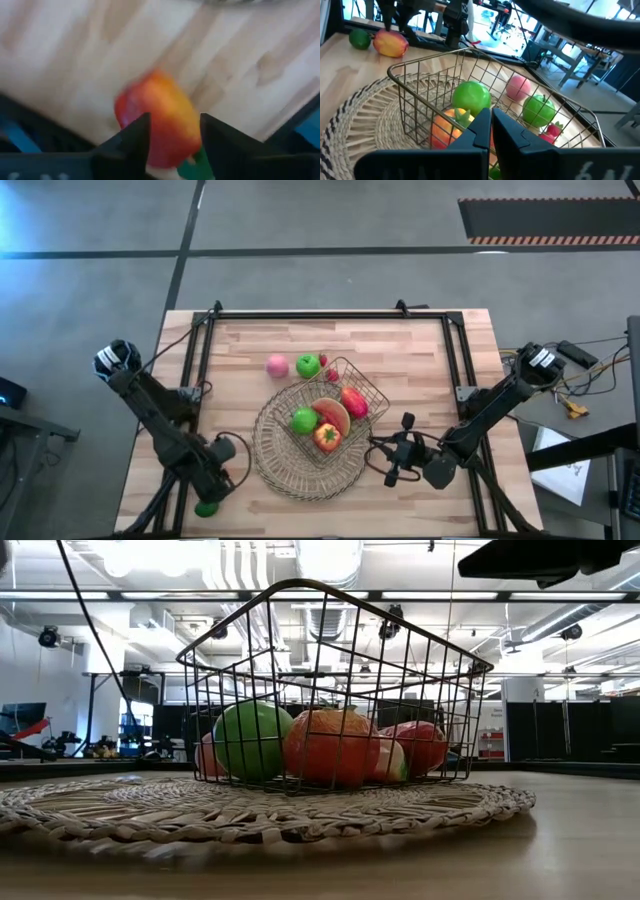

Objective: Build produce basket
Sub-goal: Put the red apple into the gold wire basket

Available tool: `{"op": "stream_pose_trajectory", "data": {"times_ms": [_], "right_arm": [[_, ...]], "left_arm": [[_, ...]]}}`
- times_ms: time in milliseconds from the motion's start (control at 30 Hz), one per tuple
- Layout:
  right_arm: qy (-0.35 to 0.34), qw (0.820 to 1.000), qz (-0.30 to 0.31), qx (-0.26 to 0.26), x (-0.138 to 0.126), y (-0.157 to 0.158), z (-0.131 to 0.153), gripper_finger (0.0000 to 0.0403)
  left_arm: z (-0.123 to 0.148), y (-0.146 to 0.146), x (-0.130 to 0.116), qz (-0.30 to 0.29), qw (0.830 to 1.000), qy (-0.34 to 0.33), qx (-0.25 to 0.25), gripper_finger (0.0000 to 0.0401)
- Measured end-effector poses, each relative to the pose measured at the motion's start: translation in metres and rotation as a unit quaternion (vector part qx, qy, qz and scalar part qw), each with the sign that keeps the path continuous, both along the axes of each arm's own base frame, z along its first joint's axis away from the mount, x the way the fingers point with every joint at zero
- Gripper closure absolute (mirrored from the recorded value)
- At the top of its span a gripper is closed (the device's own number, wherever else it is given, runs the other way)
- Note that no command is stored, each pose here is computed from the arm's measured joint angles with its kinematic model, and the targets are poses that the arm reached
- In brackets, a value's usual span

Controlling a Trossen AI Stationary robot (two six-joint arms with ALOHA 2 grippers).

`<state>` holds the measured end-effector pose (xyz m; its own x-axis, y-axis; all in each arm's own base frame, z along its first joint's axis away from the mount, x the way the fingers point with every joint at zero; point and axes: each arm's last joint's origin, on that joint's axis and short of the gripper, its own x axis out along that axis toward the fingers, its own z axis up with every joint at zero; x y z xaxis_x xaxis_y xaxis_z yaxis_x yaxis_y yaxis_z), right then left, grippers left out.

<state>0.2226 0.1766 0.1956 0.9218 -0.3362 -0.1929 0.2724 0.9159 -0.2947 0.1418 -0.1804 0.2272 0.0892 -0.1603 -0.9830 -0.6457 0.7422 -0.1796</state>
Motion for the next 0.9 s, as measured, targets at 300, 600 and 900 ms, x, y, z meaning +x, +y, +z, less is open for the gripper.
{"op": "stream_pose_trajectory", "data": {"times_ms": [300,600,900], "right_arm": [[0.002,1.0,0.001,-0.003,0.0,0.0,0.0,0.0394],[0.002,1.0,0.001,-0.004,0.0,0.0,-0.001,0.0394],[0.002,1.0,0.001,-0.004,0.0,0.0,-0.001,0.0394]], "left_arm": [[-0.004,-0.018,-0.012,0.073,0.994,0.02,-0.078,0.0142],[-0.012,-0.019,-0.016,0.087,0.993,0.053,-0.061,0.0134],[-0.044,-0.002,-0.025,0.08,0.994,0.069,0.002,0.0134]]}}
